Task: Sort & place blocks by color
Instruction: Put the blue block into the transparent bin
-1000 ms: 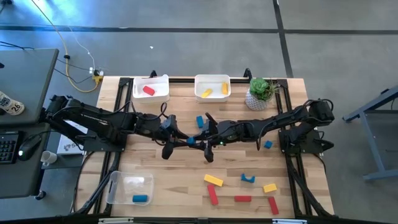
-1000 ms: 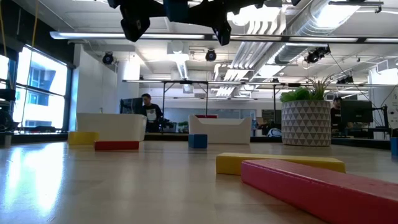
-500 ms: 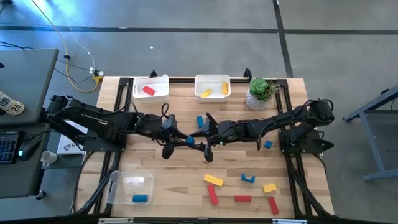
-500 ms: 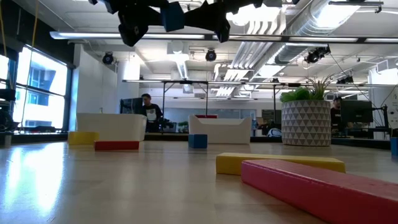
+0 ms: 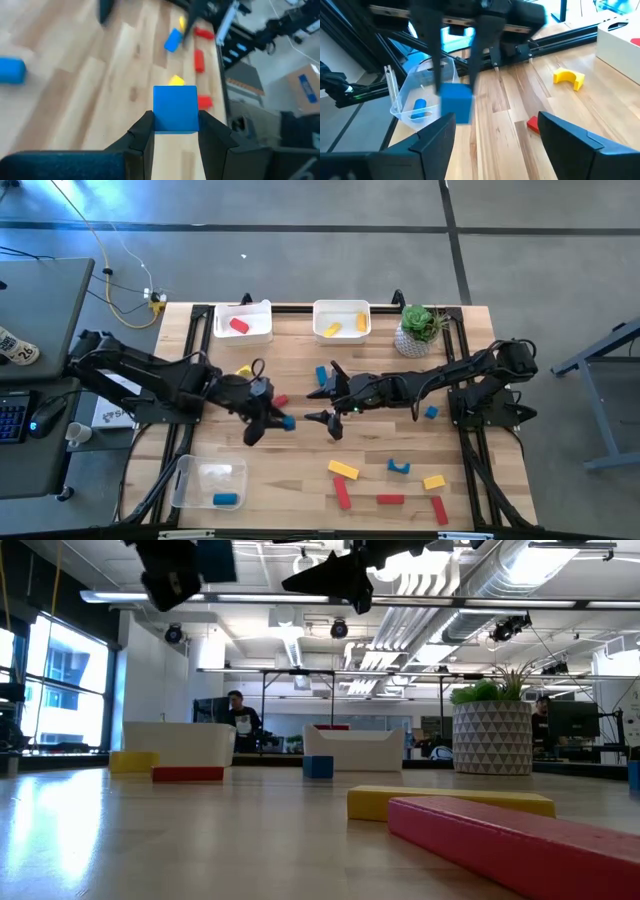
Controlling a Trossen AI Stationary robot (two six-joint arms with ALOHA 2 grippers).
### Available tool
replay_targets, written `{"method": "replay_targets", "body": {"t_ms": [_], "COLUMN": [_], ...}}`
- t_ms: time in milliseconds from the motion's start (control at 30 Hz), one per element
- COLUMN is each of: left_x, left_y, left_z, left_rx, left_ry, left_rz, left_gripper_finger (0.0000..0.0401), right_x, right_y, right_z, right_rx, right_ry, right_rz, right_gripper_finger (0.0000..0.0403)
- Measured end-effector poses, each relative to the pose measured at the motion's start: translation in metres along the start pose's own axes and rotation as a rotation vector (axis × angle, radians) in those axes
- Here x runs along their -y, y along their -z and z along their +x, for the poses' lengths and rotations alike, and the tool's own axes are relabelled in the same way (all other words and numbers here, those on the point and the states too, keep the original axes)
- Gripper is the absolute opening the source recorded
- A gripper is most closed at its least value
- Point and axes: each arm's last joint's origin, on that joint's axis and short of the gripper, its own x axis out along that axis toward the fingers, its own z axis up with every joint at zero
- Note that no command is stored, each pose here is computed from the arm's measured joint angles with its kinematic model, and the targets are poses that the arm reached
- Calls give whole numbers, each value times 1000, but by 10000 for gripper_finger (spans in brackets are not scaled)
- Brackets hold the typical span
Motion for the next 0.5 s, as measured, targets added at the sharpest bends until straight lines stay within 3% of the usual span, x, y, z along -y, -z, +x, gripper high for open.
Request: {"method": "replay_targets", "body": {"t_ms": [500], "left_x": [53], "left_y": [68], "left_z": [-19], "left_rx": [-357], "left_ry": [58], "left_rz": [-189], "left_gripper_finger": [89], "right_x": [10], "right_y": [6], "right_z": [0], "right_rx": [-80], "right_ry": [31], "right_rz": [1], "right_gripper_finger": [268]}}
